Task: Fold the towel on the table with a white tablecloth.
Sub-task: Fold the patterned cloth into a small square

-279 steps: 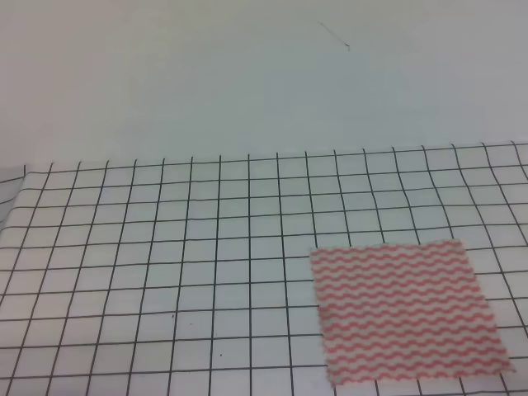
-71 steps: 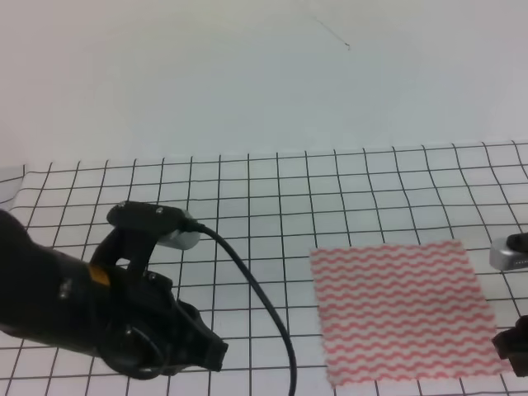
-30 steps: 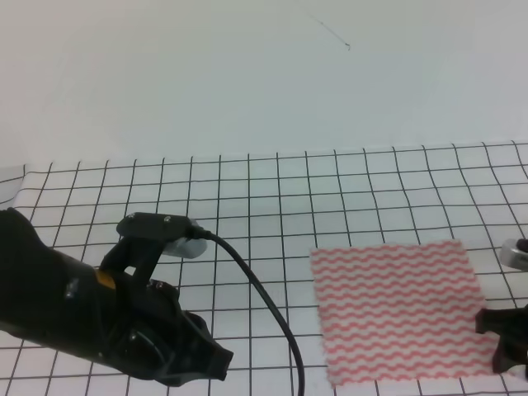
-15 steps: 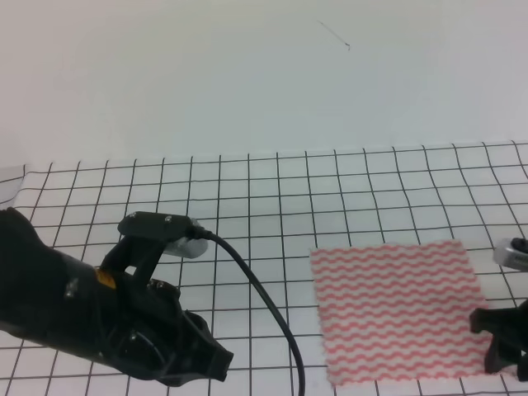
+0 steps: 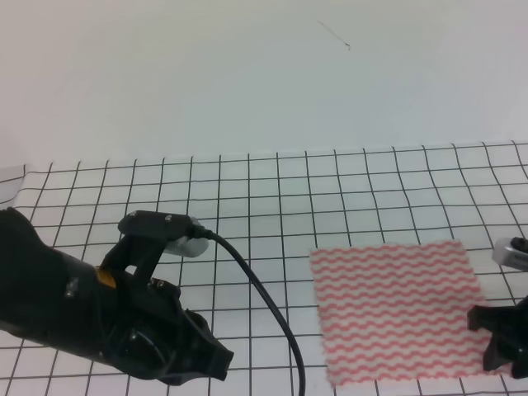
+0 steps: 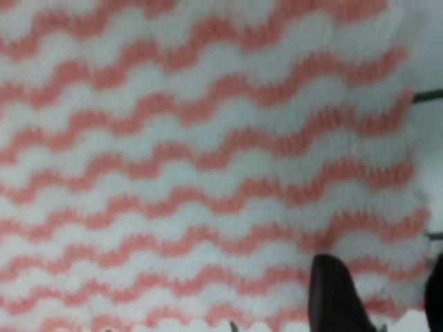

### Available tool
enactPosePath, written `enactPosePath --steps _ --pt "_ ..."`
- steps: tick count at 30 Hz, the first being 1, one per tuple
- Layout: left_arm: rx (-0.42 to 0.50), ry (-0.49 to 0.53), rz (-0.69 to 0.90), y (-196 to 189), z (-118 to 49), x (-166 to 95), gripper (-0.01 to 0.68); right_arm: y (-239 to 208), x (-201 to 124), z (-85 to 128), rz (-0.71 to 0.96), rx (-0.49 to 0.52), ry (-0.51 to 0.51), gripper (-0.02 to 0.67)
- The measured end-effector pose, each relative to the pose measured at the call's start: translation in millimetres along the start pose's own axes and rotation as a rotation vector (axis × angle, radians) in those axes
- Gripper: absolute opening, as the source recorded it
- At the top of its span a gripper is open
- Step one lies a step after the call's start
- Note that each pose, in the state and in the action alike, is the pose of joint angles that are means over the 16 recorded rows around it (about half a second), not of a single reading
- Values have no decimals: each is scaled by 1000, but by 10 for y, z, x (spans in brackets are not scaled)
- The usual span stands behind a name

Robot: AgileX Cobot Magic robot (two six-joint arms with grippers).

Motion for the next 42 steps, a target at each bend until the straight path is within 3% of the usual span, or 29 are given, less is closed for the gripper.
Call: enactPosePath --steps 7,23,42 --pt "0 1 2 0 0 -2 0 28 7 2 3 1 -8 263" --pt "-1 0 1 0 -2 -2 0 -24 43 44 -16 20 -64 61" --pt "13 35 -17 0 15 21 0 -431 386 315 -165 84 -137 23"
Point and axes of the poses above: a point on each arm's last joint axis where the gripper is mounted, y pointing out along that axis toward the gripper, z along the wrist's bending axis when the last joint is at zero, x = y × z, the point moved 3 cm from there along y, pointing out along that axis toward the gripper, and after that the axes turned 10 degrees about y, right-handed, at the moved point
